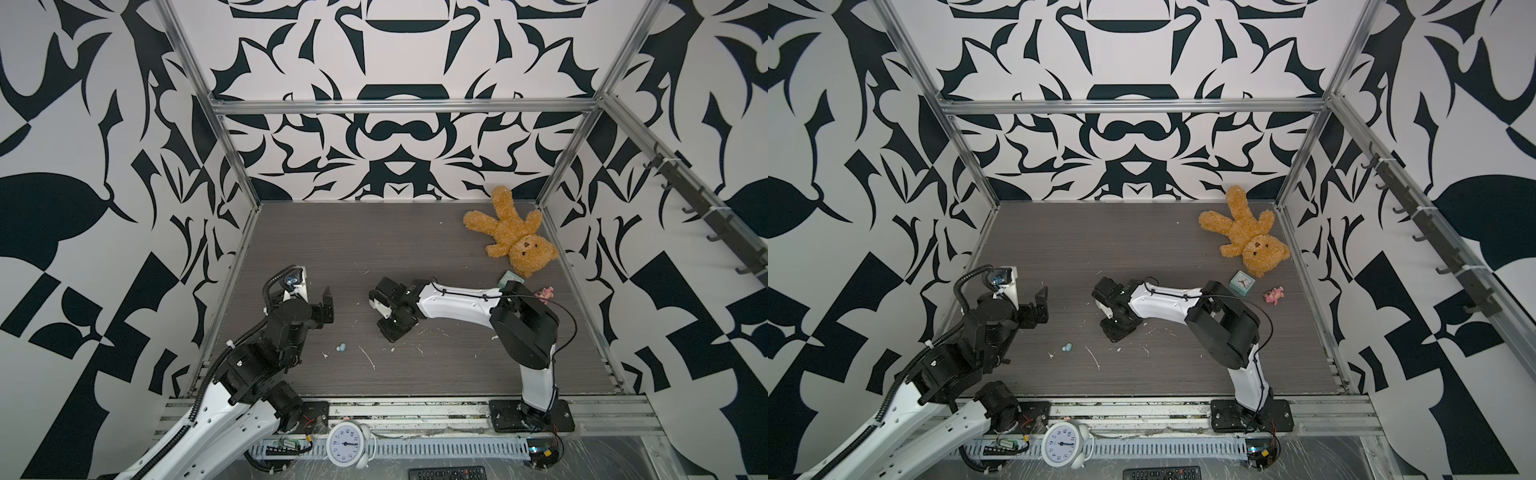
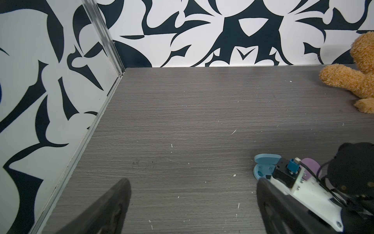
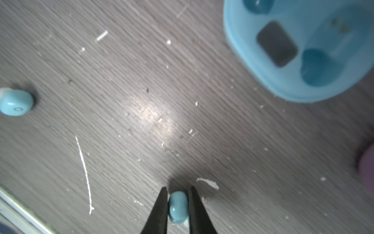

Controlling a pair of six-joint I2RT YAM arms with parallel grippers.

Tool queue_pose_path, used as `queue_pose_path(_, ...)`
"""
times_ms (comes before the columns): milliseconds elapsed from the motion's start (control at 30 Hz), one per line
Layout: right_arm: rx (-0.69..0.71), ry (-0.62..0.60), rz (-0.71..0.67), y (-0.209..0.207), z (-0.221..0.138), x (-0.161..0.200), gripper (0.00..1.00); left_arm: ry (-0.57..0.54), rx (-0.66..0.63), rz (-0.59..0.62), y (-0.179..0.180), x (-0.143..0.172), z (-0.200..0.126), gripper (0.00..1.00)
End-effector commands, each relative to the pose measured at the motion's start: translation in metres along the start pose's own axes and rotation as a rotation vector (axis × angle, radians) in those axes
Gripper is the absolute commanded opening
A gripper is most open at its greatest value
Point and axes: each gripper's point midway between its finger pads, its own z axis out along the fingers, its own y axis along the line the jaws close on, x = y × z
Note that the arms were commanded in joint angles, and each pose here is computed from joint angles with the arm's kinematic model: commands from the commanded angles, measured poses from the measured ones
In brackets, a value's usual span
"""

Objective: Insert wireless bluetooth earbuds into charging case
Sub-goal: Place the wireless bluetooth earbud at the bottom-center of the table, then pick up the wireless bluetooth earbud from the bottom-center of the table.

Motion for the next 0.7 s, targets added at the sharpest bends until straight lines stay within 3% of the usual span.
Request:
queue_pose_path(0, 0.038, -0.005, -0.022, -0.003, -0.008, -0.003, 0.27, -0.003, -0.012, -0.007, 0.002, 0.002, 0.002, 0.99)
queue_pose_path(267, 0.1, -0.033, -0.045, -0.006, -0.024, -0.006, 0.51, -0.003, -0.008, -0.008, 0.001, 0.002, 0.002, 0.99)
queue_pose_path(467, 0.189, -0.102, -0.042, -0.004, -0.048, -0.015, 0.59, -0.005, -0.01, -0.011, 0.002, 0.001, 0.002, 0.99)
queue_pose_path(667, 0.253, -0.139, -0.056, 0.021, -0.056, -0.012, 0.6, -0.012, -0.01, -0.015, 0.003, 0.0, 0.001, 0.99)
